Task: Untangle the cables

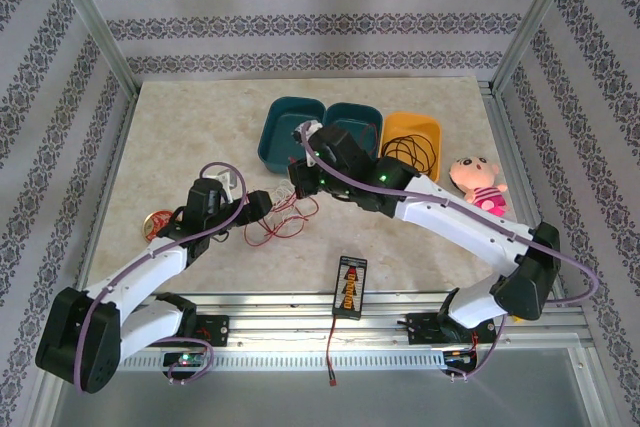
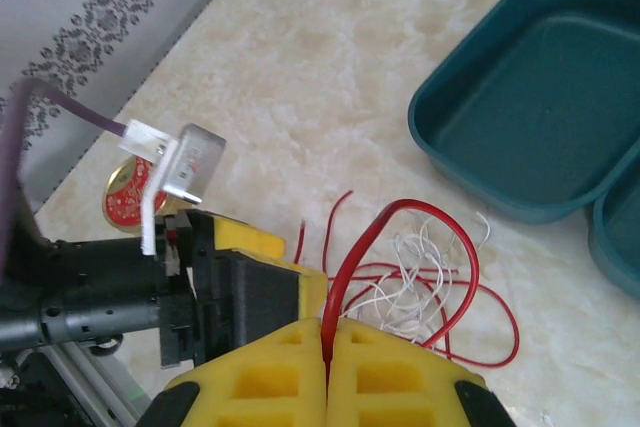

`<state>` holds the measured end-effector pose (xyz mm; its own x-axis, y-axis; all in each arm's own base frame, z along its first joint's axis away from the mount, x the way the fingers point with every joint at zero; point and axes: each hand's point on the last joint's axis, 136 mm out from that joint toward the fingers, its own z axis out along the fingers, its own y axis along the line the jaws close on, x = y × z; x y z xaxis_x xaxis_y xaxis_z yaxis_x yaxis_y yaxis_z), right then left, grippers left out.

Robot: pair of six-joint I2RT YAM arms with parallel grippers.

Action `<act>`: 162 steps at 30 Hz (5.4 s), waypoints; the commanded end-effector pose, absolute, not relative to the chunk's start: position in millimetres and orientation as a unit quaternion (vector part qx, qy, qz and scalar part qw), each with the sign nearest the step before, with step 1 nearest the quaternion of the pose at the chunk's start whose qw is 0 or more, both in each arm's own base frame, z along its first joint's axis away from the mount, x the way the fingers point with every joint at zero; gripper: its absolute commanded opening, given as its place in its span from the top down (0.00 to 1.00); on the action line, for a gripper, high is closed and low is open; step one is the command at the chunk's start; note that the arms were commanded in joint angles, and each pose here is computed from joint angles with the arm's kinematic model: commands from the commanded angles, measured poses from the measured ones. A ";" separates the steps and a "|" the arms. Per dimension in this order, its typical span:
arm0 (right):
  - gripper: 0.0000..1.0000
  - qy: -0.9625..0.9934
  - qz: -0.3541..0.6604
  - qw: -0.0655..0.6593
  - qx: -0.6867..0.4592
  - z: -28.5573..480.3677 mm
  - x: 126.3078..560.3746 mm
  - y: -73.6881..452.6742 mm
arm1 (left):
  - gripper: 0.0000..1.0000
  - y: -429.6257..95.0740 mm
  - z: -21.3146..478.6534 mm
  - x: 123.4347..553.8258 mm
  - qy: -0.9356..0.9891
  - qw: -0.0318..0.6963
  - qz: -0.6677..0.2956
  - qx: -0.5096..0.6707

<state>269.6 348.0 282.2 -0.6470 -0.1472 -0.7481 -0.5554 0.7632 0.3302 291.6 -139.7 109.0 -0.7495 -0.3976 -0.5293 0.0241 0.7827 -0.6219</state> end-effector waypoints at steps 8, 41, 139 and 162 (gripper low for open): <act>1.00 0.822 0.306 0.427 -0.221 333.3 263.9 345.8 | 0.14 -142.2 103.8 301.4 0.881 0.337 -0.316 -0.102; 1.00 0.729 0.362 0.498 -0.299 446.2 246.0 358.7 | 0.27 -150.6 88.8 304.7 0.879 0.318 -0.337 -0.110; 1.00 0.907 0.018 0.387 -0.164 233.2 499.4 194.5 | 0.01 -104.5 121.2 264.6 0.881 0.374 -0.258 -0.131; 1.00 0.954 0.077 0.246 -0.155 120.3 488.9 214.1 | 0.01 -106.2 119.4 264.8 0.880 0.371 -0.264 -0.134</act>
